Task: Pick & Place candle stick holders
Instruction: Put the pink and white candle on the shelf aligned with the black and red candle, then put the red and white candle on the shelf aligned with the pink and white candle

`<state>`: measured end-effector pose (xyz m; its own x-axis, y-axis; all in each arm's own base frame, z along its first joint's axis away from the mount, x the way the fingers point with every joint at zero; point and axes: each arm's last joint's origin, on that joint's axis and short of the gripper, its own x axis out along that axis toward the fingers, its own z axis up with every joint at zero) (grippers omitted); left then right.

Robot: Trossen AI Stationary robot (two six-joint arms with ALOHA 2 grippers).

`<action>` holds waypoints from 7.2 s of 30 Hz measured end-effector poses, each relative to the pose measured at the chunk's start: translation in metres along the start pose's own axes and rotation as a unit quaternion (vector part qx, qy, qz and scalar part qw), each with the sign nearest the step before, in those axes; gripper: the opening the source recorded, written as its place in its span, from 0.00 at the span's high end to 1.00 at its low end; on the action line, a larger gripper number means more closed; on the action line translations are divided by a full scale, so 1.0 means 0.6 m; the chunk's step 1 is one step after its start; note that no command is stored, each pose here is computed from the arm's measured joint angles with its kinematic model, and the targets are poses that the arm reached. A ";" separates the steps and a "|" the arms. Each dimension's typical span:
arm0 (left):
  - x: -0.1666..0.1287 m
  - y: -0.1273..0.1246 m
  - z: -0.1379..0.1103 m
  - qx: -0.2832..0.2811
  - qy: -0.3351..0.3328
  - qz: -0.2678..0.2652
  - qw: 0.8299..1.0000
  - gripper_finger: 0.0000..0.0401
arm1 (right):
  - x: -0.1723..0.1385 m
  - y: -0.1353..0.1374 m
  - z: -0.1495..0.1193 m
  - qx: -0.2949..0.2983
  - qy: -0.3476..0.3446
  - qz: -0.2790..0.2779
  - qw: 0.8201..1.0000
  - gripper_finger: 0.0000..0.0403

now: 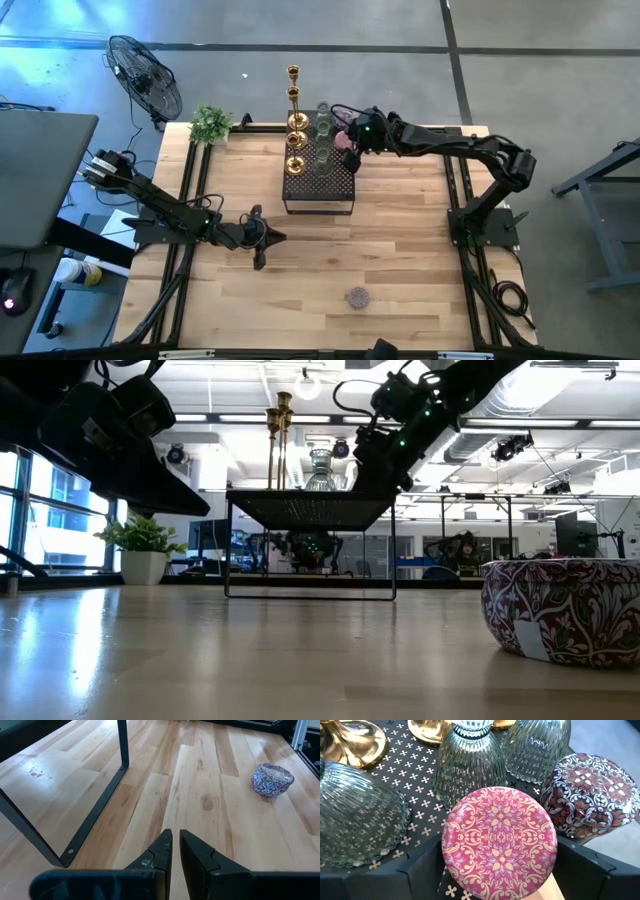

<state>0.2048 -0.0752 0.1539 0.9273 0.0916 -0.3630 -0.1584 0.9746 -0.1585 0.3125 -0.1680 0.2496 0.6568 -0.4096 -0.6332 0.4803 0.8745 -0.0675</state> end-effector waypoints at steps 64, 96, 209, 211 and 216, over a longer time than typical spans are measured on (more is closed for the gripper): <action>0.000 -0.001 0.000 0.000 0.004 -0.010 1.000 0.92 | 0.000 -0.001 0.000 0.008 -0.001 0.017 1.000 0.18; 0.000 -0.002 0.000 0.003 0.004 -0.017 1.000 0.92 | -0.081 0.009 0.018 -0.039 -0.021 -0.004 0.999 0.19; -0.022 0.042 -0.055 0.004 -0.007 -0.020 1.000 0.92 | -0.180 0.308 -0.052 -0.027 0.085 0.050 0.995 0.28; -0.022 0.042 -0.055 0.003 -0.007 -0.020 1.000 0.92 | -0.156 0.269 -0.035 -0.019 0.089 0.040 0.995 0.28; -0.021 0.042 -0.055 0.000 -0.006 -0.020 1.000 0.92 | -0.104 0.196 -0.013 -0.003 0.098 0.015 0.995 0.28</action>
<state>0.1777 -0.0585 0.1245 0.9373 0.0546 -0.3443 -0.1206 0.9774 -0.1733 0.3234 -0.0376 0.2750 0.5446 -0.3261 -0.7727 0.4582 0.8873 -0.0515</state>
